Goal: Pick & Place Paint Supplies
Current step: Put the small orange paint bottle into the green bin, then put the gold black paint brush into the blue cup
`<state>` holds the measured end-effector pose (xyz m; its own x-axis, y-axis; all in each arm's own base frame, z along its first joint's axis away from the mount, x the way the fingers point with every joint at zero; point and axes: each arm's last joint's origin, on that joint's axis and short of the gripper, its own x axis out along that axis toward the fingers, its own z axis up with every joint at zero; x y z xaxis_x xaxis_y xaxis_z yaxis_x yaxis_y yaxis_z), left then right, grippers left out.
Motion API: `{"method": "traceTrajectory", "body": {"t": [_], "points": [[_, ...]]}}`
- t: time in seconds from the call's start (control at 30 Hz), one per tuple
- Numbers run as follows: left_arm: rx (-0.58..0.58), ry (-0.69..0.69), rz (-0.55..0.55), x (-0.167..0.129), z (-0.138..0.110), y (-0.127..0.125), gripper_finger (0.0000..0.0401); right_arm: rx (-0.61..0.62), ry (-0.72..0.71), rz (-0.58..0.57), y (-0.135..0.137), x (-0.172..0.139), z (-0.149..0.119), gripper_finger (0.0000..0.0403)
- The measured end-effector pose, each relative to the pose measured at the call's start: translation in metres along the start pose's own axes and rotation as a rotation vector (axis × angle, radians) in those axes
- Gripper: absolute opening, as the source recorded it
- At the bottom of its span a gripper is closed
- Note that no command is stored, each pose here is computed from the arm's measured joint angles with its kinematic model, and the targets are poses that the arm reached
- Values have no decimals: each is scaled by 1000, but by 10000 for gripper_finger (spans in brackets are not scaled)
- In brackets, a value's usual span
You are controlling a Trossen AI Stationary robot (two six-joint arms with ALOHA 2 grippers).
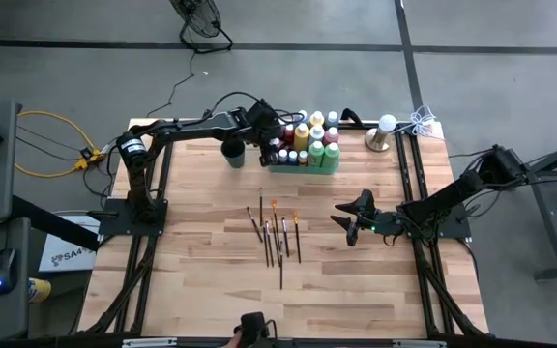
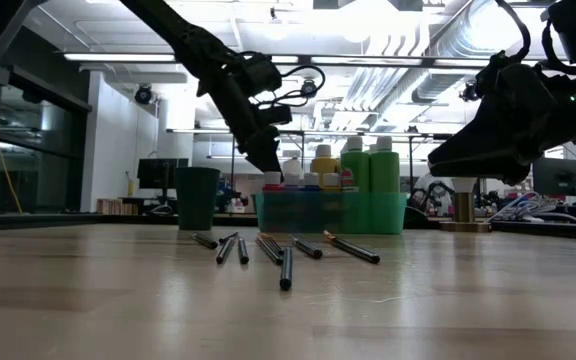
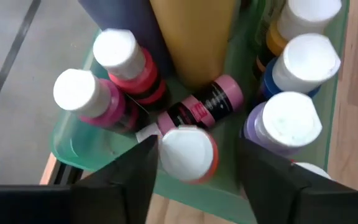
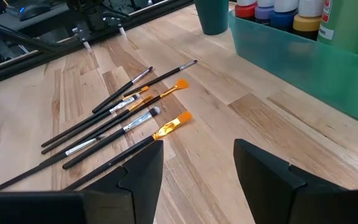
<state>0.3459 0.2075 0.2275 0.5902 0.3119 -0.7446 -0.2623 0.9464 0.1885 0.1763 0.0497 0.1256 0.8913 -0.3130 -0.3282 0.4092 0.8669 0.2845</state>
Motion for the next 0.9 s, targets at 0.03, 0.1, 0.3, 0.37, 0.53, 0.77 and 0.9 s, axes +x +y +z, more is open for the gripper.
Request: {"method": "traceTrajectory", "body": {"t": [0.03, 0.1, 0.3, 0.37, 0.53, 0.77, 0.9], "points": [[1, -7, 2, 0, 1, 0, 221, 0, 0, 0, 0, 0, 0, 189], [2, -12, 5, 0, 1, 0, 237, 0, 0, 0, 0, 0, 0, 189], [15, -16, 58, -6, 4, 3, 250, 0, 0, 1, 0, 0, 0, 189], [36, -23, 103, -14, 7, 4, 250, 0, 0, 1, 0, 0, 0, 189], [38, -84, 161, -45, 17, 8, 250, -1, 6, 6, 0, 0, 0, 189], [0, -143, 177, -98, 22, 7, 251, 1, 9, 11, 0, 0, 0, 189], [-16, -150, 144, -122, 18, 2, 251, 10, 10, 15, 1, 0, 0, 189]]}}
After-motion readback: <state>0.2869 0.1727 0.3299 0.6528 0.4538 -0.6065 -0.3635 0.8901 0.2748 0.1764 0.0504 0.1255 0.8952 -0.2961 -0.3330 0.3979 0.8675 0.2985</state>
